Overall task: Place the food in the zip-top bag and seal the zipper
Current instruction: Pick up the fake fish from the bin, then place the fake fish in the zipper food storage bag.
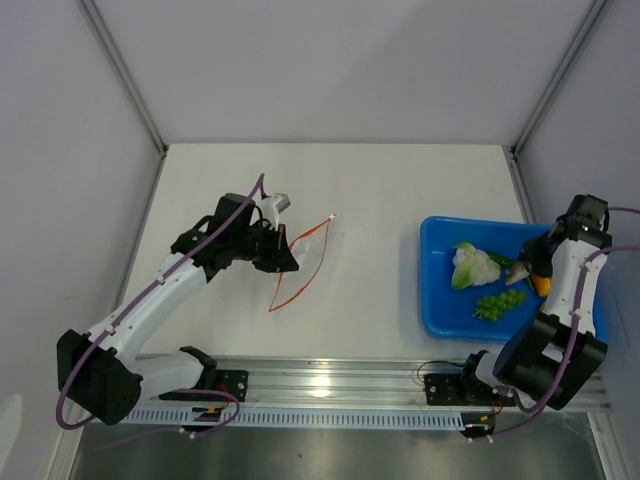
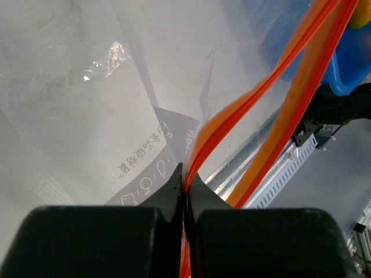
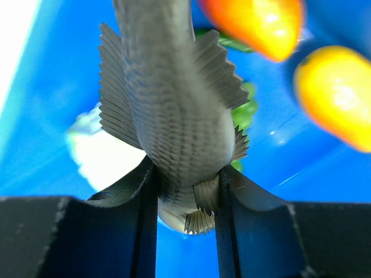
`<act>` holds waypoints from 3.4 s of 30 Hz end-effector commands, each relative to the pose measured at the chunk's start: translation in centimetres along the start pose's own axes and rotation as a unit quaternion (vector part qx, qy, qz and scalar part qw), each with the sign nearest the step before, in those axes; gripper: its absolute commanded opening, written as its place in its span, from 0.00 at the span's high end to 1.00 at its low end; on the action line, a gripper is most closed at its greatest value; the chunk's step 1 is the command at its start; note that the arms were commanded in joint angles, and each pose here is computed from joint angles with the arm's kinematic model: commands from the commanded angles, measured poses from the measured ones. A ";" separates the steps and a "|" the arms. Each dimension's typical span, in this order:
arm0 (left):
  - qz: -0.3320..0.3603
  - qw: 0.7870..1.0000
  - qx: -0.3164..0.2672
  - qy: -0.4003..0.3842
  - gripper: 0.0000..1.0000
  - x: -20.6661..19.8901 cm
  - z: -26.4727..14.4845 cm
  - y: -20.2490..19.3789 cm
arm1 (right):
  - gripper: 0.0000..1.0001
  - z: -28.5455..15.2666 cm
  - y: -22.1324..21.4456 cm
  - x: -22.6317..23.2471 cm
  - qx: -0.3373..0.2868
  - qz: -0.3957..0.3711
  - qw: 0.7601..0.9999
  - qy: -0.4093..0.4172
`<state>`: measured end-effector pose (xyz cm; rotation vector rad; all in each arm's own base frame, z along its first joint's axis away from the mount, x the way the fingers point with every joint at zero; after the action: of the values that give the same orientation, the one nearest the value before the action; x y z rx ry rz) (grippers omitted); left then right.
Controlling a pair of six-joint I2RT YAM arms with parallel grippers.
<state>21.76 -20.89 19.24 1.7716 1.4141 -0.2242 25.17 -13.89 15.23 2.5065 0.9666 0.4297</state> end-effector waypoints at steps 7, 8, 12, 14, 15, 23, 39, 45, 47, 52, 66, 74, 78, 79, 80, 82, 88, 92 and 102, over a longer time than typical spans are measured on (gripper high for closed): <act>-0.046 0.999 -0.010 -0.014 0.99 -0.7 0.8 1.2 | 1.00 -7.5 -2.3 13.5 0.036 -0.053 0.989 0.132; -0.055 0.998 -0.008 -0.016 1.00 -0.7 1.0 1.3 | 1.00 -7.7 -3.8 15.3 0.057 -0.074 0.985 0.143; -0.074 0.997 0.007 -0.009 0.99 -0.3 1.9 1.1 | 1.00 -9.4 -7.1 19.2 0.122 -0.136 0.968 0.171; -0.081 0.997 0.011 -0.004 0.99 0.1 2.2 0.9 | 1.00 -11.0 -8.2 20.6 0.148 -0.155 0.957 0.195; -0.083 0.997 0.010 -0.003 1.00 0.2 2.3 0.9 | 1.00 -11.2 -9.2 21.5 0.162 -0.176 0.950 0.200; -0.086 0.996 -0.007 0.028 0.99 0.8 1.9 1.7 | 1.00 -15.9 -12.9 24.5 0.270 -0.248 0.897 0.247; -0.075 0.989 -0.061 0.113 0.99 2.2 0.3 4.6 | 1.00 -21.0 -20.9 26.5 0.258 -0.434 0.819 0.273; -0.084 0.976 -0.097 0.178 0.99 3.3 -0.3 7.7 | 1.00 -21.7 -23.2 25.7 0.218 -0.508 0.792 0.261; -0.086 0.972 -0.096 0.195 0.99 3.6 -0.4 8.2 | 1.00 -21.8 -24.1 25.4 0.217 -0.528 0.781 0.256; -0.102 0.965 -0.068 0.231 0.99 4.6 0.4 8.2 | 1.00 -21.8 -26.1 24.9 0.218 -0.552 0.768 0.241; -0.106 0.966 -0.055 0.228 0.99 4.1 1.8 8.0 | 1.00 -20.8 -30.2 25.5 0.273 -0.580 0.732 0.231; -0.098 0.968 -0.042 0.229 0.99 3.9 2.1 7.3 | 1.00 -19.1 -31.0 25.6 0.279 -0.584 0.736 0.198; -0.098 0.969 -0.036 0.225 0.99 3.8 2.1 6.9 | 1.00 -17.8 -31.4 25.6 0.287 -0.578 0.744 0.172; -0.096 0.970 -0.036 0.222 1.00 3.6 2.2 6.9 | 1.00 -17.6 -31.2 25.8 0.285 -0.573 0.749 0.169; -0.096 0.969 -0.034 0.223 0.99 3.7 2.2 6.7 | 1.00 -17.2 -31.0 25.8 0.285 -0.568 0.754 0.164; -0.097 0.969 -0.027 0.225 0.99 3.7 2.5 6.4 | 1.00 -16.4 -30.3 25.9 0.288 -0.554 0.766 0.152; -0.102 0.972 -0.001 0.211 1.00 3.4 4.2 5.5 | 1.00 -14.6 -30.0 27.4 0.302 -0.534 0.774 0.160; -0.117 0.974 0.031 0.192 0.99 3.2 5.7 4.7 | 1.00 -13.6 -30.1 28.2 0.304 -0.534 0.773 0.161; -0.136 0.979 0.101 0.116 0.99 1.1 8.5 3.6 | 1.00 -11.2 -30.7 27.8 0.303 -0.531 0.776 0.159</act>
<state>27.95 -23.81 13.55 1.8263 1.9318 -0.2089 23.82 30.01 13.22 1.8306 2.7337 0.1938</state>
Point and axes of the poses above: each gripper's point midway between its finger pads, its own z axis out along the fingers, its own x axis along the line the jaws close on, y = z × x, the point moved 1 cm from there along -z, back along the fingers, and after that the axes turned 9 degrees about -z, right-handed, at the moved point
